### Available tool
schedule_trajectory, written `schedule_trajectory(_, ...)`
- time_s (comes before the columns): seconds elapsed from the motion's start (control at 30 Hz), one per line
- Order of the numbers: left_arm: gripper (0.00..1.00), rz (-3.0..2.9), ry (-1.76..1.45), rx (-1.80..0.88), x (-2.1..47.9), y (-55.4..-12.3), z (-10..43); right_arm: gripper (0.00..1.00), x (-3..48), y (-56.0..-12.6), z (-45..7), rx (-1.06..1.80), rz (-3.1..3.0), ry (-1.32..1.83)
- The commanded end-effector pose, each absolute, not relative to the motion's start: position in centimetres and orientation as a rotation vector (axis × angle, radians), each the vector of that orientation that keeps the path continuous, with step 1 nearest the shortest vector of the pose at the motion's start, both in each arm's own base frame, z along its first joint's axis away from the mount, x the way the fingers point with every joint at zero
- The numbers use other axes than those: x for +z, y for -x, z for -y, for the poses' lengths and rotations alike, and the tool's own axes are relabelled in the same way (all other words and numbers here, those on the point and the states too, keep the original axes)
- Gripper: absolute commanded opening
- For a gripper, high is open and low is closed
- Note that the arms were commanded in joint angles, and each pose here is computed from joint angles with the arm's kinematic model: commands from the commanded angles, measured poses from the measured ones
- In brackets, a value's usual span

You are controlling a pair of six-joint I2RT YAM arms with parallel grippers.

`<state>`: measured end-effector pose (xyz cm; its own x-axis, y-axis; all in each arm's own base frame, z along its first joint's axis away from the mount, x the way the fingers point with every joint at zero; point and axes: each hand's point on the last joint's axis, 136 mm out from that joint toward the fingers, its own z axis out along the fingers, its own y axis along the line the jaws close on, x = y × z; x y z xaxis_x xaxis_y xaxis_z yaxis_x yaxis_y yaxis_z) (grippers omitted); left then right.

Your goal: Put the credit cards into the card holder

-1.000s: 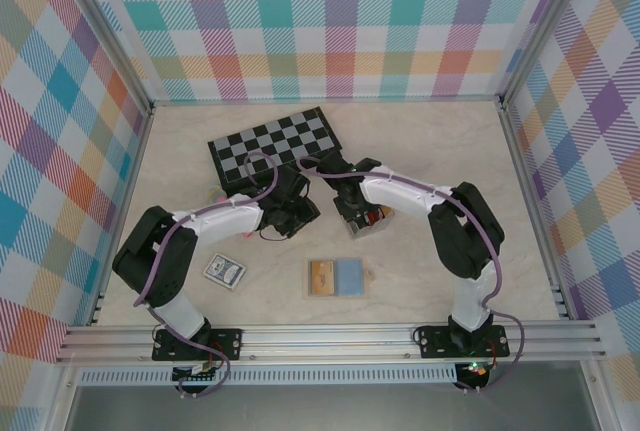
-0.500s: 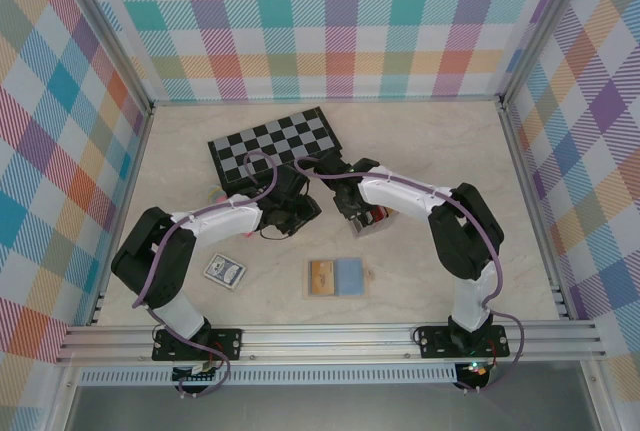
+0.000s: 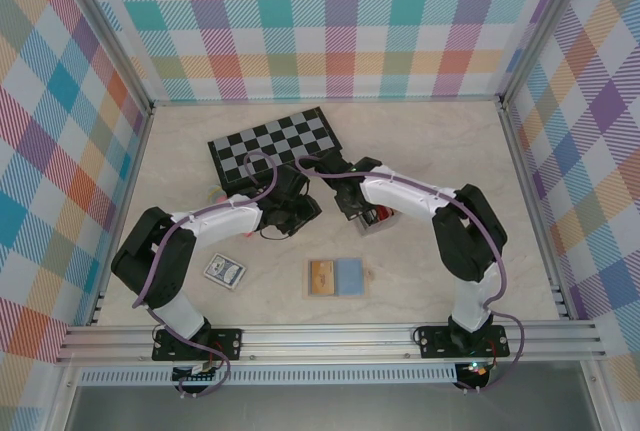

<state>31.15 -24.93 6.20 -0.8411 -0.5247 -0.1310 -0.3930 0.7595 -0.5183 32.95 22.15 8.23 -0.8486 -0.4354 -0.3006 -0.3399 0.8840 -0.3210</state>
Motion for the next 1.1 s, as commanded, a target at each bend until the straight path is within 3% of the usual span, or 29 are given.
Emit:
schedule_trajectory(0.0,0.50,-2.666,0.718,-0.748,7.1,-31.2,24.9,0.10,10.9,-32.9,-21.8,-0.358,-2.651,0.546)
schedule_trajectory(0.4,0.51,-2.658,0.690,-0.796,7.9,-31.1,25.3,0.07,11.9,-32.3,-22.3,-0.247,-2.672,0.516)
schedule_trajectory(0.57,0.51,-2.632,0.631,-0.874,9.2,-31.2,26.1,0.04,13.8,-31.6,-23.3,-0.073,-2.671,0.460)
schedule_trajectory(0.77,0.54,-2.514,0.521,-1.022,13.2,-31.0,26.6,0.03,18.3,-29.6,-23.9,0.345,-2.638,0.310)
schedule_trajectory(1.07,0.58,-2.318,0.240,-1.447,20.8,-28.8,29.7,0.03,24.3,-26.1,-25.1,1.117,-2.477,0.159)
